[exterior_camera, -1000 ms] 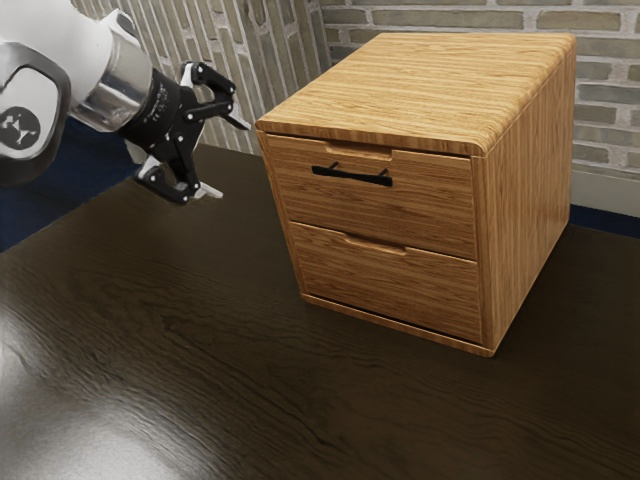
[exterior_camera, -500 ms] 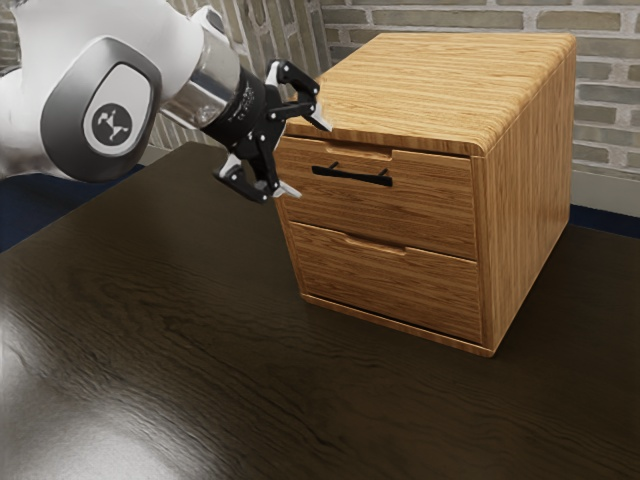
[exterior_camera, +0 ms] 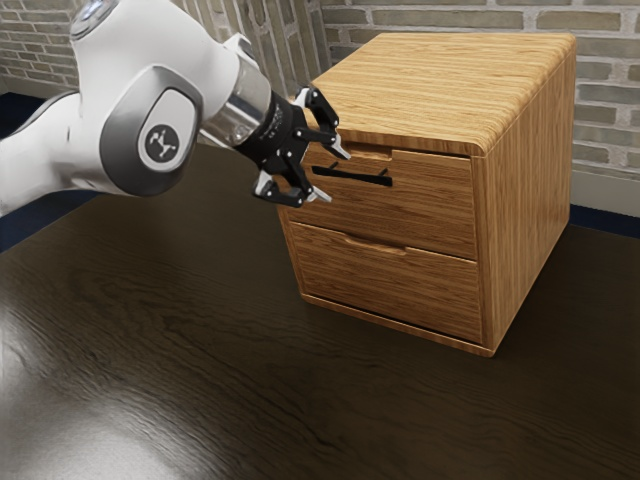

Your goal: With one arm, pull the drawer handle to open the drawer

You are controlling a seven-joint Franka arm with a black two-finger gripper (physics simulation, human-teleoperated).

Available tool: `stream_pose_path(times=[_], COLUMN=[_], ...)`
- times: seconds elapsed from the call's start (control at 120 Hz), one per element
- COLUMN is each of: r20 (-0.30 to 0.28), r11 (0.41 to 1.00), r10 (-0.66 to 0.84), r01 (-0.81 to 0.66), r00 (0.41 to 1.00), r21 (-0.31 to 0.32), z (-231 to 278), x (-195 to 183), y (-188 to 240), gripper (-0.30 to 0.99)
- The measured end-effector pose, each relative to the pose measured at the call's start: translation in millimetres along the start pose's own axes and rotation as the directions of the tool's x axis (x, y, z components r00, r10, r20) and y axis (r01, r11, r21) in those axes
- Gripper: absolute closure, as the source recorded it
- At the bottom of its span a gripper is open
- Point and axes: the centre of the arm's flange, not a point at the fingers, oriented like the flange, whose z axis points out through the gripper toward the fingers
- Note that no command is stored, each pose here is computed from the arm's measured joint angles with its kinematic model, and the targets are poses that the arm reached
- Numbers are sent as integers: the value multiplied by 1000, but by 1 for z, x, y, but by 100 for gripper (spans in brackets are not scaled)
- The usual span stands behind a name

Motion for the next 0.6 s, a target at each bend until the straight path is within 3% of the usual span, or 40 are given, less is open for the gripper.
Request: stream_pose_path(times=[0.6], r20=[1], r11=[1000], r10=[8], r01=[-8], r00=[1000], r21=[-15], z=[18], x=[3], y=[8], gripper=[52])
